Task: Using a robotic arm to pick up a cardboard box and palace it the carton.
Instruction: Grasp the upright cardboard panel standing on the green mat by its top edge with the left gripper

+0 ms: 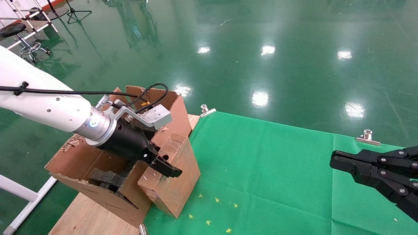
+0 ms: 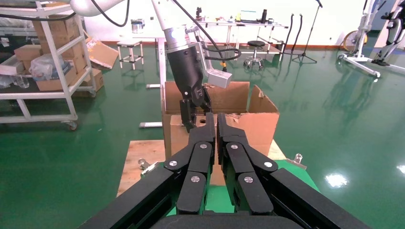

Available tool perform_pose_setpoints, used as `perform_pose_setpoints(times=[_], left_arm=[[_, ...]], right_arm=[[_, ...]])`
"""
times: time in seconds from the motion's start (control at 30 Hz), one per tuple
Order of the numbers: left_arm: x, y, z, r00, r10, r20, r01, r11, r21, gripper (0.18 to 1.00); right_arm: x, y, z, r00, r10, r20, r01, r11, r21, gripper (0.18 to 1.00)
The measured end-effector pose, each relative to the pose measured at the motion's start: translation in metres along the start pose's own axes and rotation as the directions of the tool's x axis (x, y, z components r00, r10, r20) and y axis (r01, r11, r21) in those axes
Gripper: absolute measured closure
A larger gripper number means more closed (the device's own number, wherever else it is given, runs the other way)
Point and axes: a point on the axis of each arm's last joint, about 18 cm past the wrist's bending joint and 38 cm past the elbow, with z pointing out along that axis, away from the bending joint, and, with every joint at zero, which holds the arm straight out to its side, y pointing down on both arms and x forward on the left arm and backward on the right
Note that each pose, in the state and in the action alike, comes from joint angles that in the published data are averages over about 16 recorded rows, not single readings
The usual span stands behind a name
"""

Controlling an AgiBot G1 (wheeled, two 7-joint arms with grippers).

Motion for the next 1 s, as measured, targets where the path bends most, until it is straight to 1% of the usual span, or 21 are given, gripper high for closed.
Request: perform_pose_setpoints(times=[0.17, 0.33, 0.4, 0.53, 0.6, 0.73, 0.8, 0.93, 1.0], left_arm=[[0.000, 0.000, 0.000, 1.000, -0.001, 0.000, 0.001, 1.000, 0.002, 0.198], [0.000, 0.000, 0.000, 1.000, -0.004, -0.001, 0.004, 1.000, 0.004, 0.236], [0.000, 0.000, 0.000, 1.000, -0.005, -0.001, 0.005, 1.000, 0.004, 0.251], [0.000, 0.000, -0.001, 1.000, -0.006, -0.001, 0.006, 1.000, 0.005, 0.307], [0.000, 0.000, -0.001, 1.000, -0.007, -0.002, 0.007, 1.000, 0.005, 0.330], [-0.001, 0.000, -0.001, 1.000, -0.006, -0.001, 0.006, 1.000, 0.006, 0.408], [-0.002, -0.001, -0.001, 1.000, -0.003, 0.001, 0.003, 1.000, 0.006, 0.440], [-0.003, -0.003, -0.005, 1.000, 0.005, 0.004, -0.006, 1.000, 0.014, 0.542], [-0.005, -0.005, -0.010, 1.000, 0.010, 0.003, -0.011, 1.000, 0.026, 0.579]], right_arm=[[0.000, 0.000, 0.000, 1.000, 0.000, 0.000, 0.000, 1.000, 0.000, 0.960], [0.000, 0.000, 0.000, 1.000, 0.000, 0.000, 0.000, 1.000, 0.000, 0.920], [0.000, 0.000, 0.000, 1.000, 0.000, 0.000, 0.000, 1.000, 0.000, 0.890], [0.000, 0.000, 0.000, 1.000, 0.000, 0.000, 0.000, 1.000, 0.000, 0.835], [0.000, 0.000, 0.000, 1.000, 0.000, 0.000, 0.000, 1.000, 0.000, 0.792], [0.000, 0.000, 0.000, 1.000, 0.000, 0.000, 0.000, 1.000, 0.000, 0.712], [0.000, 0.000, 0.000, 1.000, 0.000, 0.000, 0.000, 1.000, 0.000, 0.659], [0.000, 0.000, 0.000, 1.000, 0.000, 0.000, 0.000, 1.000, 0.000, 0.567], [0.000, 0.000, 0.000, 1.000, 0.000, 0.000, 0.000, 1.000, 0.000, 0.523]])
